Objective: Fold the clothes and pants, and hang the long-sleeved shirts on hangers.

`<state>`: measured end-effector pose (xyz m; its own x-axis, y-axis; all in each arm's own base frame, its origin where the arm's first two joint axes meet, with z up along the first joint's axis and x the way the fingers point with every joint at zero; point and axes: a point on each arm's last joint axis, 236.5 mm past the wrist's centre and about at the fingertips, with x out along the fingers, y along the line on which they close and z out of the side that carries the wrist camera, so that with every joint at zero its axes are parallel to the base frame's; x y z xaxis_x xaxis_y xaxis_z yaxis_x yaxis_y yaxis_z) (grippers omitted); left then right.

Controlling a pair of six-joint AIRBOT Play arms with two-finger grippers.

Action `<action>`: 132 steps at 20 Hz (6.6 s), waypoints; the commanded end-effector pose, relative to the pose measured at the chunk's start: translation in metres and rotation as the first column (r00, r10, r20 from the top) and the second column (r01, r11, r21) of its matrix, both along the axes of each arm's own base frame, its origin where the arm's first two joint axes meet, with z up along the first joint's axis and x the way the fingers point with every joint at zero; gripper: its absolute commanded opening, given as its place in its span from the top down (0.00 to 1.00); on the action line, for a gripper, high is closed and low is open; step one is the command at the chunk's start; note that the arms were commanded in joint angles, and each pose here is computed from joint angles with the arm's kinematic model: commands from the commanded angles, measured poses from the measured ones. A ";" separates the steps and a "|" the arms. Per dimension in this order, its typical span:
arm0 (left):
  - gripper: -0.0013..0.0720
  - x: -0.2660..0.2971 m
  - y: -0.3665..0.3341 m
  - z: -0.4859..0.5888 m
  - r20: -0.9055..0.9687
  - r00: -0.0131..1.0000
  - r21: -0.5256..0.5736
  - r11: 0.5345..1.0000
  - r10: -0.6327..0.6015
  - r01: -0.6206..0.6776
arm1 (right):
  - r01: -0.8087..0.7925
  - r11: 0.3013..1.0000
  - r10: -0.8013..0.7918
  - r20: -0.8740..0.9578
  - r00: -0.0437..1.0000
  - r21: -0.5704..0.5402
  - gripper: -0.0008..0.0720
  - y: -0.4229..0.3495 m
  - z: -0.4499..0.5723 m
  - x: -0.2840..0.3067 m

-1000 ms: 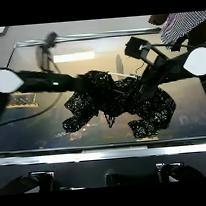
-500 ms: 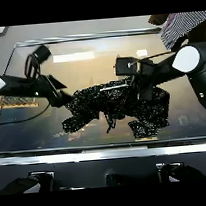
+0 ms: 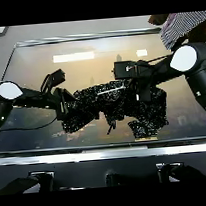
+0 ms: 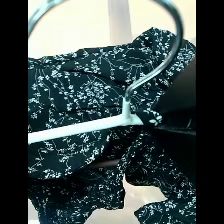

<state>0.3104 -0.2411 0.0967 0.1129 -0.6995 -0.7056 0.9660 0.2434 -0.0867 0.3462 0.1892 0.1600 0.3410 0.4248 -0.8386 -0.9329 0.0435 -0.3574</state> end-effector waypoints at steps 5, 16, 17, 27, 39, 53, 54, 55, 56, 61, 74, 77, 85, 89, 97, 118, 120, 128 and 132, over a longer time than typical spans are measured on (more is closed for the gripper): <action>0.08 0.010 -0.019 -0.021 0.039 0.998 -0.010 0.998 -0.058 0.058 | -0.014 1.000 0.014 -0.009 1.000 0.024 0.95 0.006 0.002 -0.003; 0.87 0.017 -0.020 -0.039 0.072 0.995 0.062 0.996 -0.070 0.065 | -0.021 0.999 0.021 -0.014 1.000 0.044 0.95 0.011 0.003 -0.005; 0.94 0.018 -0.020 -0.039 0.073 0.995 0.062 0.996 -0.069 0.064 | -0.021 0.999 0.021 -0.014 1.000 0.044 0.95 0.011 0.003 -0.005; 0.94 0.018 -0.020 -0.038 0.077 0.995 0.060 0.996 -0.067 0.063 | 0.043 0.998 -0.042 -0.022 0.999 0.043 0.41 0.004 0.004 -0.001; 0.95 0.026 -0.031 0.005 0.180 0.984 -0.045 0.999 -0.016 0.024 | 0.538 0.825 -0.523 -0.125 0.843 0.173 0.37 -0.160 0.031 0.002; 0.95 0.015 -0.042 0.052 0.240 0.971 -0.164 0.986 0.004 0.036 | 0.566 0.794 -0.501 -0.289 0.816 0.223 0.31 -0.169 -0.099 0.055; 0.95 0.015 -0.042 0.052 0.240 0.971 -0.164 0.986 0.004 0.036 | 0.555 0.795 -0.481 -0.306 0.822 0.243 0.31 -0.164 -0.106 0.060; 0.95 0.015 -0.042 0.052 0.240 0.971 -0.164 0.986 0.004 0.036 | 0.537 0.803 -0.455 -0.317 0.832 0.257 0.31 -0.160 -0.113 0.062; 0.95 0.015 -0.042 0.052 0.240 0.971 -0.164 0.986 0.004 0.036 | 0.528 0.805 -0.437 -0.332 0.836 0.269 0.30 -0.157 -0.120 0.065; 0.94 0.015 -0.042 0.052 0.240 0.971 -0.164 0.986 0.004 0.036 | 0.551 0.766 -0.391 -0.440 0.809 0.332 0.20 -0.141 -0.143 0.073; 0.94 0.015 -0.042 0.051 0.240 0.971 -0.164 0.986 0.005 0.035 | 0.363 0.883 -0.190 -0.479 0.857 0.298 0.95 -0.092 -0.160 0.042; 0.94 0.015 -0.042 0.051 0.240 0.971 -0.164 0.986 0.006 0.034 | 0.334 0.909 -0.203 -0.433 0.878 0.249 0.95 -0.102 -0.143 0.032; 0.51 0.041 -0.037 0.060 0.198 0.965 -0.223 0.966 0.174 -0.129 | 0.381 0.921 -0.341 -0.309 0.888 0.078 0.96 -0.130 -0.055 -0.039; 0.23 0.073 -0.026 0.072 0.164 0.919 -0.291 0.907 0.360 -0.303 | 0.456 0.888 -0.441 -0.170 0.881 0.065 0.96 -0.141 -0.010 -0.067; 0.23 0.119 0.051 0.066 -0.241 0.667 -0.297 0.601 0.705 -0.742 | 0.631 0.763 -0.631 -0.050 0.775 0.140 0.96 -0.155 0.037 -0.096; 0.23 0.110 0.062 0.060 -0.584 0.437 -0.184 0.413 0.684 -0.892 | 0.695 -0.595 -0.783 -0.097 -0.615 0.403 0.95 -0.372 0.177 -0.112; 0.23 0.110 0.062 0.060 -0.587 0.435 -0.183 0.411 0.683 -0.893 | 0.632 -0.620 -0.731 -0.051 -0.680 0.464 0.96 -0.393 0.201 -0.114; 0.23 0.109 0.062 0.060 -0.587 0.435 -0.182 0.412 0.683 -0.893 | 0.345 -0.655 -0.546 -0.105 -0.831 0.672 0.96 -0.475 0.253 -0.154; 0.23 0.109 0.062 0.060 -0.587 0.435 -0.182 0.411 0.683 -0.893 | 0.239 -0.543 -0.582 -0.156 -0.798 0.805 0.96 -0.484 0.294 -0.139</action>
